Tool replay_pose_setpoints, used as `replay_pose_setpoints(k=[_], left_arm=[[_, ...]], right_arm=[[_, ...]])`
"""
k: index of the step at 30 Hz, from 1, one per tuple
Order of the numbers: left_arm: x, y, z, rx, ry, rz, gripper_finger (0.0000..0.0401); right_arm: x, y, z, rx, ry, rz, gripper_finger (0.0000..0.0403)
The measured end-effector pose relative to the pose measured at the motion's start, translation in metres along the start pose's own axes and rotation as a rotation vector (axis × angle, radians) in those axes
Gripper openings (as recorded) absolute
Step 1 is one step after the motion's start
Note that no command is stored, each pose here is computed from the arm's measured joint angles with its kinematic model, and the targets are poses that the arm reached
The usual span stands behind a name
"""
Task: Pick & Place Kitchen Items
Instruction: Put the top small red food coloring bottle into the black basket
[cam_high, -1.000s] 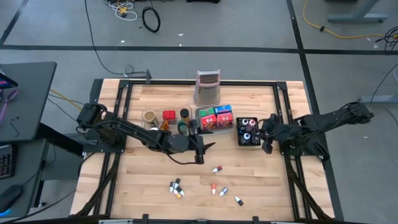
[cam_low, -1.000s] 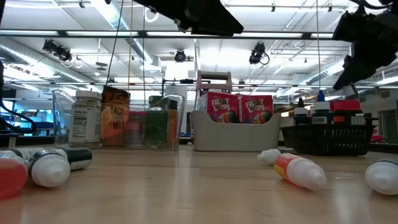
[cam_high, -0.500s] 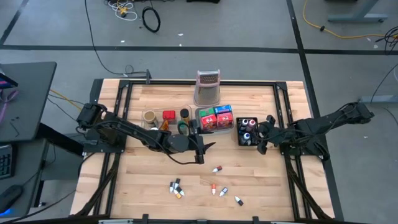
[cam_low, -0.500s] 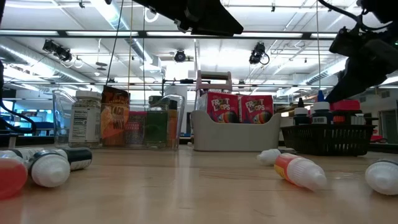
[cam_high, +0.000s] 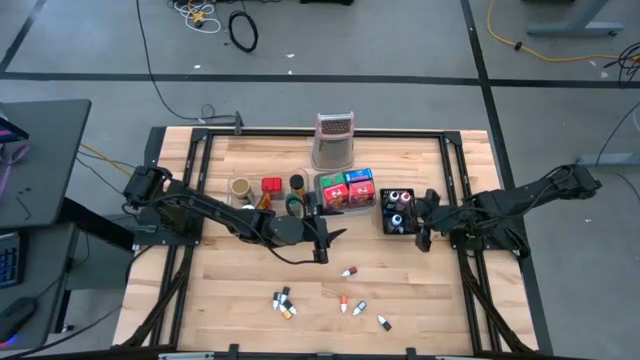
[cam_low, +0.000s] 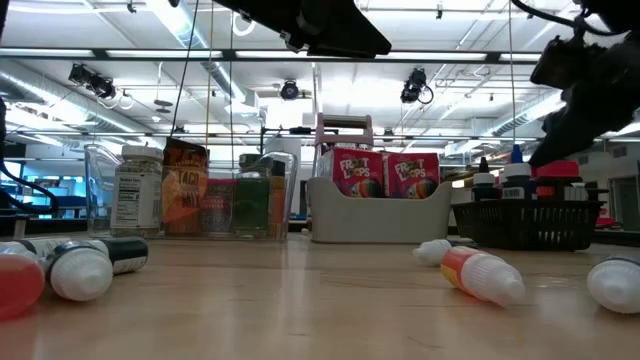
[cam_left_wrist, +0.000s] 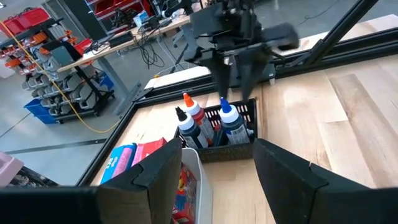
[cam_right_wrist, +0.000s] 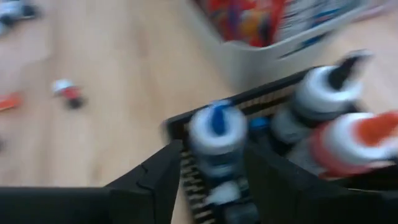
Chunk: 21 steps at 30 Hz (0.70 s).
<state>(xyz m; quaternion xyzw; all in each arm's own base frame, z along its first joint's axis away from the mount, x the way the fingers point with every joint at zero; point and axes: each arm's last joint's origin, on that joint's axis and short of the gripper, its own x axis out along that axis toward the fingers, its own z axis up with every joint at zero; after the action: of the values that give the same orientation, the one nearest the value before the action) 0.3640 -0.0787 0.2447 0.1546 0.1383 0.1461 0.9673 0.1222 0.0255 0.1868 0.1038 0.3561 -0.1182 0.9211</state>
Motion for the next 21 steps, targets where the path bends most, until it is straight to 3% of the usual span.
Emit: replay_pose_setpoints(k=[8, 12, 21], left_arm=[[0.0, 0.0, 0.0, 0.0, 0.0, 0.0, 0.021], [0.0, 0.0, 0.0, 0.0, 0.0, 0.0, 0.021], [0.0, 0.0, 0.0, 0.0, 0.0, 0.0, 0.021]], right_arm=[[-0.006, 0.006, 0.006, 0.042, 0.049, 0.144, 0.0173], [-0.007, 0.013, 0.014, 0.009, -0.005, 0.269, 0.0174], [-0.027, 0.03, 0.06, -0.218, -0.572, 0.441, 0.0171]])
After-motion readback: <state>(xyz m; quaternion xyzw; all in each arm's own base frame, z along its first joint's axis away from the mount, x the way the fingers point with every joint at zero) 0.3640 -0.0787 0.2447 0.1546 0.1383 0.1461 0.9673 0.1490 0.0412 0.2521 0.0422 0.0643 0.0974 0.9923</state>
